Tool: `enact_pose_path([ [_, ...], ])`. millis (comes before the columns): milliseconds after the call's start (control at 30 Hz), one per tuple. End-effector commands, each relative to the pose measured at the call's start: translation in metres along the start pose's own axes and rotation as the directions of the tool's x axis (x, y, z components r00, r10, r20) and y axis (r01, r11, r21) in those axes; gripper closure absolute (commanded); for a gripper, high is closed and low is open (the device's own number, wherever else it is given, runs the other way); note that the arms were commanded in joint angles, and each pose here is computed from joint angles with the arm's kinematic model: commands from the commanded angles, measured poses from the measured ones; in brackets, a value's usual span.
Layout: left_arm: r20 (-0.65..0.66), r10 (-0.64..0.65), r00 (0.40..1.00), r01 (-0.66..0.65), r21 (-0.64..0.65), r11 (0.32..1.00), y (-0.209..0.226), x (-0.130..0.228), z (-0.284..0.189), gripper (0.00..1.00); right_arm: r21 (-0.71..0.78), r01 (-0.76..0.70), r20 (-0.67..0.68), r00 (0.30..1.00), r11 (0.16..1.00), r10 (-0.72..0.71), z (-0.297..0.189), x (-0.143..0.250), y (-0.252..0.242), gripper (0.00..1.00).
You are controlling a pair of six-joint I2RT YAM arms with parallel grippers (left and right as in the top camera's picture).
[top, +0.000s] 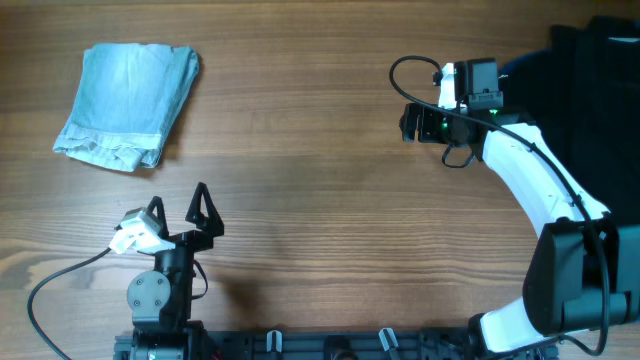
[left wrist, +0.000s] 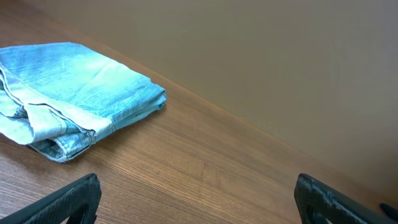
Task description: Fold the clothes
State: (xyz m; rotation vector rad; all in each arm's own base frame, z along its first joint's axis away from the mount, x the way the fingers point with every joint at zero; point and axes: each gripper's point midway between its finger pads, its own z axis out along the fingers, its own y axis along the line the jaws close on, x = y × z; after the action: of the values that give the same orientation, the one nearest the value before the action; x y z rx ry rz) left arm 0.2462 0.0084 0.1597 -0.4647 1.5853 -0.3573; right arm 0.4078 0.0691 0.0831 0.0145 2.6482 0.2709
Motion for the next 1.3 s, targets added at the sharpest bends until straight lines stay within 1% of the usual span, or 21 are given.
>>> enact_pose_path([
  [0, 0.01, -0.002, 1.0, 0.002, -0.008, 1.0, 0.002, 0.0, 0.0, 0.0, 0.003, -0.019, 0.007, 1.0, 1.0, 0.019, 0.001, -0.005, -0.002, 0.0],
  [33, 0.01, -0.002, 1.0, 0.002, -0.008, 1.0, 0.002, 0.0, 0.0, 0.0, -0.009, -0.035, 0.032, 0.999, 0.999, 0.036, -0.005, -0.011, 0.001, 0.0],
  [67, 0.01, -0.002, 1.0, 0.002, -0.008, 1.0, 0.002, 0.0, 0.0, 0.0, -0.033, -0.012, 0.103, 0.995, 0.999, 0.015, -0.02, -0.026, 0.012, 0.0],
  [100, 0.01, -0.002, 1.0, 0.002, -0.008, 1.0, 0.002, 0.0, 0.0, 0.0, -0.061, 0.042, 0.218, 0.976, 0.997, -0.028, -0.045, -0.048, 0.03, 0.0],
  [133, 0.01, -0.002, 1.0, 0.002, -0.008, 1.0, 0.002, 0.0, 0.0, 0.0, -0.068, 0.13, 0.384, 0.918, 0.989, -0.094, -0.087, -0.078, 0.051, 0.0],
  [167, 0.01, -0.002, 1.0, 0.002, -0.008, 1.0, 0.002, 0.0, 0.0, 0.0, -0.05, 0.197, 0.515, 0.845, 0.979, -0.144, -0.129, -0.097, 0.068, 0.0],
  [200, 0.01, -0.002, 1.0, 0.002, -0.008, 1.0, 0.002, 0.0, 0.0, 0.0, -0.02, 0.26, 0.637, 0.747, 0.965, -0.188, -0.179, -0.109, 0.084, 0.0],
  [233, 0.01, -0.002, 1.0, 0.002, -0.008, 1.0, 0.002, -0.001, 0.0, 0.0, -0.004, 0.288, 0.705, 0.68, 0.958, -0.201, -0.215, -0.112, 0.091, 0.0],
  [300, 0.01, -0.002, 1.0, 0.002, -0.008, 1.0, 0.002, 0.0, 0.0, 0.0, 0.01, 0.31, 0.829, 0.53, 0.951, -0.182, -0.304, -0.102, 0.096, 0.0],
  [333, 0.01, -0.001, 1.0, 0.002, -0.008, 1.0, 0.002, 0.0, 0.0, 0.0, 0.014, 0.314, 0.875, 0.456, 0.949, -0.164, -0.349, -0.086, 0.095, 0.0],
  [367, 0.01, -0.002, 1.0, 0.002, -0.008, 1.0, 0.002, 0.0, 0.0, 0.0, 0.019, 0.318, 0.902, 0.404, 0.948, -0.154, -0.379, -0.071, 0.093, 0.0],
  [400, 0.01, -0.001, 1.0, 0.002, -0.008, 1.0, 0.002, 0.0, 0.0, 0.0, 0.021, 0.32, 0.915, 0.375, 0.947, -0.147, -0.398, -0.057, 0.09, 0.0],
  [433, 0.01, -0.002, 1.0, 0.002, -0.008, 1.0, 0.002, -0.001, 0.0, 0.0, 0.023, 0.32, 0.919, 0.367, 0.947, -0.146, -0.411, -0.04, 0.086, 0.0],
  [500, 0.01, -0.002, 1.0, 0.002, -0.008, 1.0, 0.002, -0.001, 0.0, 0.0, 0.035, 0.294, 0.911, 0.384, 0.955, -0.151, -0.418, -0.012, 0.072, 0.0],
  [567, 0.01, -0.002, 1.0, 0.002, -0.008, 1.0, 0.002, 0.0, 0.0, 0.0, 0.053, 0.26, 0.9, 0.406, 0.964, -0.159, -0.41, 0.016, 0.056, 0.0],
  [700, 0.01, -0.002, 1.0, 0.002, -0.008, 1.0, 0.002, 0.0, 0.0, 0.0, 0.076, 0.212, 0.89, 0.425, 0.974, -0.162, -0.36, 0.046, 0.032, 0.0],
  [767, 0.01, -0.001, 1.0, 0.002, -0.008, 1.0, 0.002, 0.0, 0.0, 0.0, 0.082, 0.203, 0.897, 0.413, 0.976, -0.161, -0.337, 0.052, 0.025, 0.0],
  [867, 0.01, -0.002, 1.0, 0.002, -0.008, 1.0, 0.002, 0.0, 0.0, 0.0, 0.094, 0.189, 0.92, 0.358, 0.977, -0.158, -0.293, 0.062, 0.013, 0.0],
  [1000, 0.01, -0.002, 1.0, 0.002, -0.008, 1.0, 0.002, 0.0, 0.0, 0.0, 0.057, 0.147, 0.946, 0.309, 0.987, -0.101, -0.258, 0.076, -0.001, 0.0],
  [1167, 0.01, -0.002, 1.0, 0.002, -0.008, 1.0, 0.002, 0.0, 0.0, 0.0, 0.004, 0.121, 0.949, 0.312, 0.993, -0.041, -0.224, 0.079, -0.009, 0.0],
  [1267, 0.01, -0.002, 1.0, 0.002, -0.008, 1.0, 0.002, 0.0, 0.0, 0.0, -0.008, 0.113, 0.944, 0.328, 0.994, -0.03, -0.211, 0.081, -0.012, 0.0],
])
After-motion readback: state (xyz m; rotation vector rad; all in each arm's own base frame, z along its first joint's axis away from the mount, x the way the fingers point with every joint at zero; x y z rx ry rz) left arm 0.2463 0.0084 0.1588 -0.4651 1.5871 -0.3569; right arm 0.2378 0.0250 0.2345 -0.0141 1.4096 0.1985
